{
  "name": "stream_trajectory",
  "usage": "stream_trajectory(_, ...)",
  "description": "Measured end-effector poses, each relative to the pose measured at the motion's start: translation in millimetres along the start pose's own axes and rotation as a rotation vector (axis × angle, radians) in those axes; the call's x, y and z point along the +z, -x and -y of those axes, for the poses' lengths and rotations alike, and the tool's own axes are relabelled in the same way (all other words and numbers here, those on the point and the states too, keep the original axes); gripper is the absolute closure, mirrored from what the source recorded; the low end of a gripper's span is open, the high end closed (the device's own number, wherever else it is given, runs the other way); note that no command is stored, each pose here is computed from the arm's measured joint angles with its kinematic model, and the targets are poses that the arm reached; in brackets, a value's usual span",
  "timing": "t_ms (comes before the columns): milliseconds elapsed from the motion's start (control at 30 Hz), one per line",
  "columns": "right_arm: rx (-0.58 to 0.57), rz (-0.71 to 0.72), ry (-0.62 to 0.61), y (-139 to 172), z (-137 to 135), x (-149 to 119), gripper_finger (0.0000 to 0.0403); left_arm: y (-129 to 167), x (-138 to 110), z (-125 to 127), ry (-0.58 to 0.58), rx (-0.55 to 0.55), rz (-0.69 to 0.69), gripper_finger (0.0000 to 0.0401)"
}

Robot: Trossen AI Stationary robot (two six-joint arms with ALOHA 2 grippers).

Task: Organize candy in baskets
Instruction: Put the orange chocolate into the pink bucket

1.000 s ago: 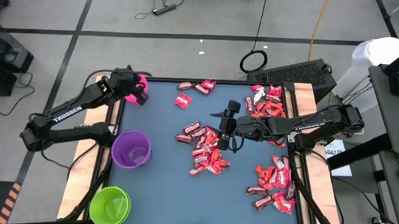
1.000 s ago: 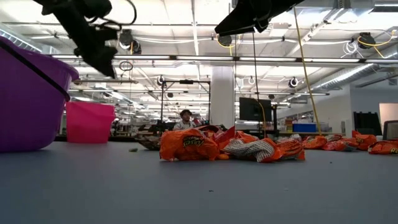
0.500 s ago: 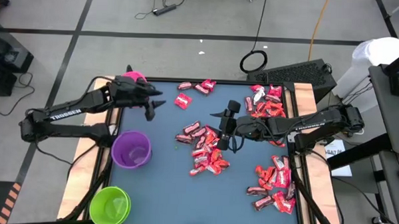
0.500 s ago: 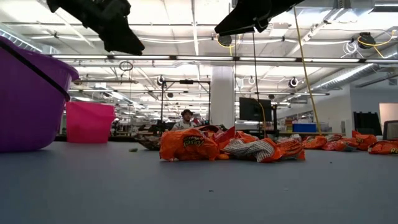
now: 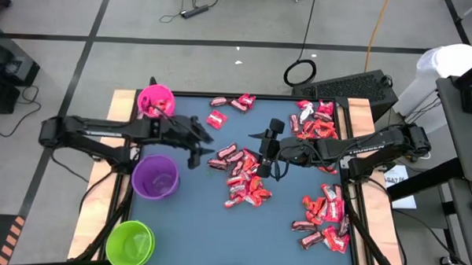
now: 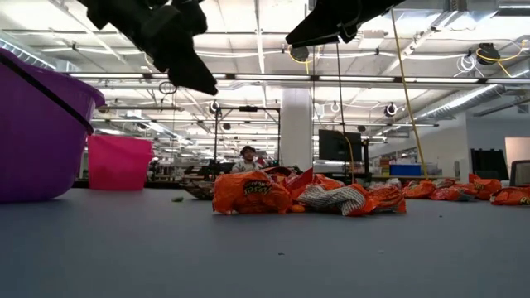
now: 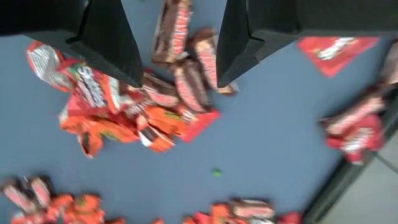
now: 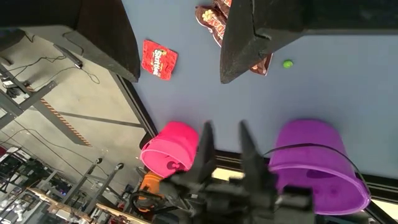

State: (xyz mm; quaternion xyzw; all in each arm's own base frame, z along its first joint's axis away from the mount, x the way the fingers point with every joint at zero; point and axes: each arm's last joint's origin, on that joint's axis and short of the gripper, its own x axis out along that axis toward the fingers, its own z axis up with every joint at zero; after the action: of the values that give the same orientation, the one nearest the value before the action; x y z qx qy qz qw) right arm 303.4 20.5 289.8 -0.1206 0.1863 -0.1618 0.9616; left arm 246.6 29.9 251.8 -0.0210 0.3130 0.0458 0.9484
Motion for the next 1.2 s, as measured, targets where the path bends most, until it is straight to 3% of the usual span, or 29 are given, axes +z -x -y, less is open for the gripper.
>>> stream_trajectory(633, 0.000, -0.002, 0.002, 0, 0, 0, 0.0193, -82, -23, 65, -0.084, -0.172, -0.048, 0.0193)
stream_trajectory(1200, 0.000, -0.002, 0.001, 0, 0, 0, 0.0193, -121, -45, 76, -0.102, -0.151, -0.068, 0.0193)
